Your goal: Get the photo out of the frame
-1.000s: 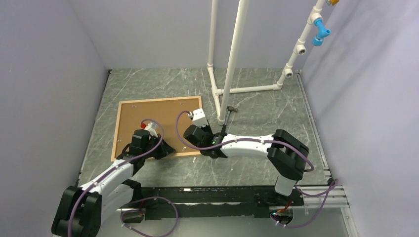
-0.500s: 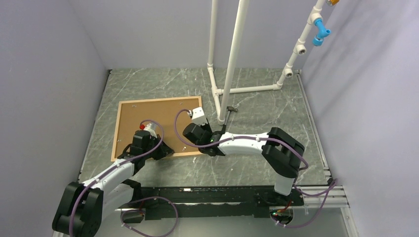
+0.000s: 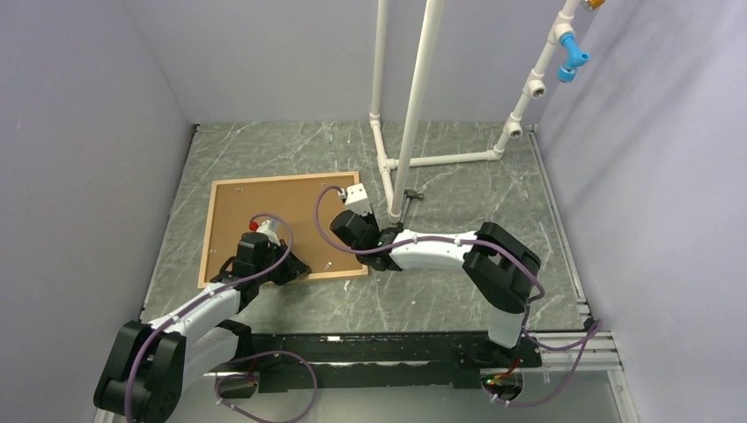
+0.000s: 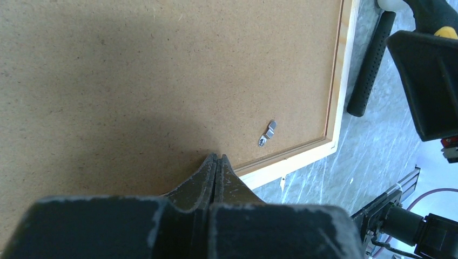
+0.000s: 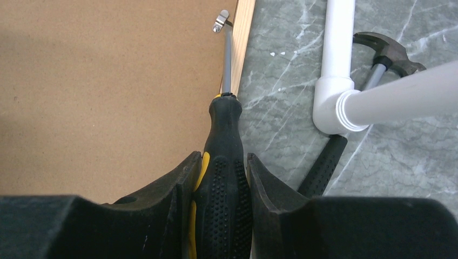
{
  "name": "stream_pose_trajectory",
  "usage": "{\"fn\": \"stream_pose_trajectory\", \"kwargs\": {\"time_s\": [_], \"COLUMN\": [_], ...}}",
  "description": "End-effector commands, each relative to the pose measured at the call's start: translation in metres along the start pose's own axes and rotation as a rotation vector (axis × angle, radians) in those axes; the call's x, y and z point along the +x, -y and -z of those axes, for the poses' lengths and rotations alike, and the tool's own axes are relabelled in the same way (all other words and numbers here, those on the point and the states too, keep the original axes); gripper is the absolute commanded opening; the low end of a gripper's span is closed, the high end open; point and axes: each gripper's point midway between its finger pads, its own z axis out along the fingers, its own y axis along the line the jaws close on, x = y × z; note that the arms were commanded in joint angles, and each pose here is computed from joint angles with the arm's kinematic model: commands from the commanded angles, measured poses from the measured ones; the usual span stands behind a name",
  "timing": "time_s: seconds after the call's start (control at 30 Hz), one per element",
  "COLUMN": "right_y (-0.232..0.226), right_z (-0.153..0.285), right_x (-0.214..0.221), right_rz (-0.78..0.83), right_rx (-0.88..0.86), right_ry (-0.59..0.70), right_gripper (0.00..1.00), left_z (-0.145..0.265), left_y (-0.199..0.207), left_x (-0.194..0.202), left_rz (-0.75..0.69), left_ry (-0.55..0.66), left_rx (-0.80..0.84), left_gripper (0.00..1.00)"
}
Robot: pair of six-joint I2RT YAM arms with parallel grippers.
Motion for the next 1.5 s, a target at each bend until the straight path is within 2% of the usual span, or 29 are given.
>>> {"fn": "stream_pose_trajectory", "kwargs": {"time_s": [0.0,0.23,0.47,0.7,0.8,0.97,1.13,1.17,1.3,1.47], "right_y": [-0.008,-0.020,-0.009,0.012,0.025,0.041,0.053,0.054,0.041,0.007], "right_z": [-0.006,-0.001,0.002,0.037,0.054,0.079,0.093,0.096,0.108,0.133], "right_x": [-0.017,-0.022,-0.052,-0.094,-0.088,-0.057,-0.028,-0.027,-0.031,-0.033], "right_rz": [-0.052,-0.091,-0.079,-0.127,-0.156,-0.215,-0.232,-0.234,-0.207,-0.178], "right_rx": [-0.060,-0.189,-0.129,-0.132,-0.148,-0.212,-0.262,-0.276,-0.387,-0.614], "right_ry": [0.049,0.068,0.125,0.235,0.231,0.209,0.207,0.216,0.229,0.201], "right_gripper": [0.00,0.00,0.00,0.00,0.00,0.00,0.00,0.00,0.00,0.00], "left_z": [-0.001,0.000,0.008,0.029,0.034,0.041,0.062,0.062,0.066,0.060], "left_y": [-0.006,-0.006,0.006,0.024,0.027,0.022,0.007,0.011,0.020,0.020], "left_x": [0.006,0.005,0.002,-0.016,-0.015,-0.009,-0.011,-0.010,-0.012,-0.005], "left_rz": [-0.009,-0.018,-0.018,-0.052,-0.027,0.000,-0.040,-0.036,0.031,0.210], "left_ry": [-0.015,-0.010,-0.035,-0.008,-0.006,0.000,-0.008,-0.010,-0.007,-0.006], "left_rx": [-0.014,-0.013,0.000,-0.006,-0.003,-0.017,-0.151,-0.129,-0.110,-0.114], "left_gripper": [0.00,0.00,0.00,0.00,0.00,0.19,0.61,0.65,0.69,0.64]}}
